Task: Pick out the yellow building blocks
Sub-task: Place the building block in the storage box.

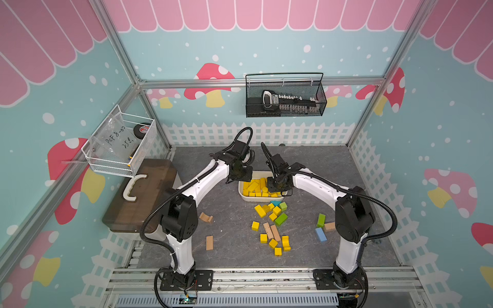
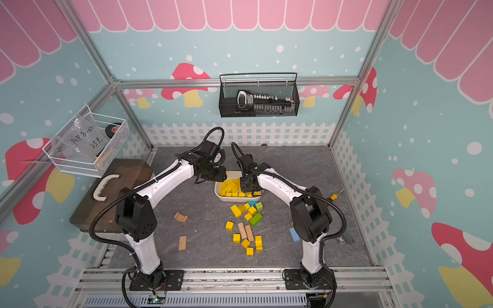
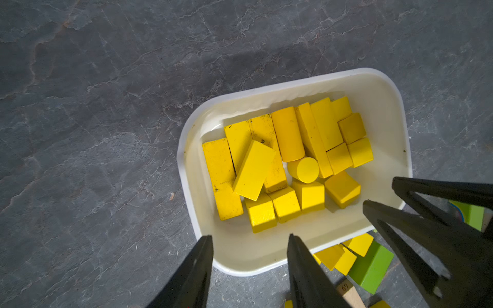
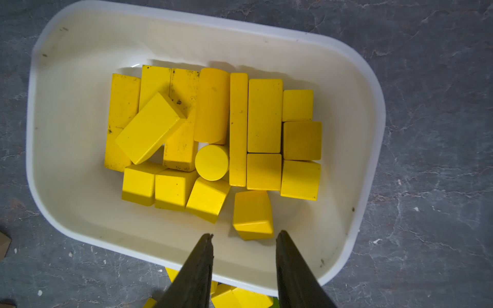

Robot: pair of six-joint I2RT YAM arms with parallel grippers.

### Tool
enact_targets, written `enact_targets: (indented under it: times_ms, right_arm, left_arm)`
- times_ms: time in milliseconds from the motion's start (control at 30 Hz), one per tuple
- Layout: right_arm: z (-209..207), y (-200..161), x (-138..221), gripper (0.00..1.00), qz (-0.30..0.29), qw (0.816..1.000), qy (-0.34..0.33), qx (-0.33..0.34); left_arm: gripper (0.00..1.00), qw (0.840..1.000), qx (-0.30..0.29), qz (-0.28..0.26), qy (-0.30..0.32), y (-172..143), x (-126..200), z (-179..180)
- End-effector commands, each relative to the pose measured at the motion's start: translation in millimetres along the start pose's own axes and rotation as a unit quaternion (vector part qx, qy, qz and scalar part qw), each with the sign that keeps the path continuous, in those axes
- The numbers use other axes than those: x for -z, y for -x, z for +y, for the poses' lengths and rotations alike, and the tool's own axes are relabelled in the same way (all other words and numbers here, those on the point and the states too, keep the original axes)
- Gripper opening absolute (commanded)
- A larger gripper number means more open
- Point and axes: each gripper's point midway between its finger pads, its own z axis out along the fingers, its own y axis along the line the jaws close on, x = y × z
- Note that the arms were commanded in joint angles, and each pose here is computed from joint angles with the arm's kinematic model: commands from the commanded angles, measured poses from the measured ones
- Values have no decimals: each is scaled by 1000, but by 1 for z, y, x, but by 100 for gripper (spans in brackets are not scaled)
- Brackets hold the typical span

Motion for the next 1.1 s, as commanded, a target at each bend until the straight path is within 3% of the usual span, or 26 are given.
enact_targets:
  times_ms: [0, 567, 800, 1067]
  right_arm:
    - [0, 1, -2, 40, 3, 1000, 1, 1]
    - [-15, -38, 33, 40, -15, 999, 25, -22]
    - [-22, -85, 47, 41, -8, 999, 40, -32]
    - [-14, -160, 50, 41, 50, 996, 59, -31]
  left_arm:
    - [50, 1000, -10, -3, -5, 0, 9, -3]
    - [50, 1000, -13, -2, -3, -1, 8, -4]
    - [50, 1000, -18, -2, -1, -2, 9, -7]
    - [50, 1000, -20, -3, -1, -1, 10, -8]
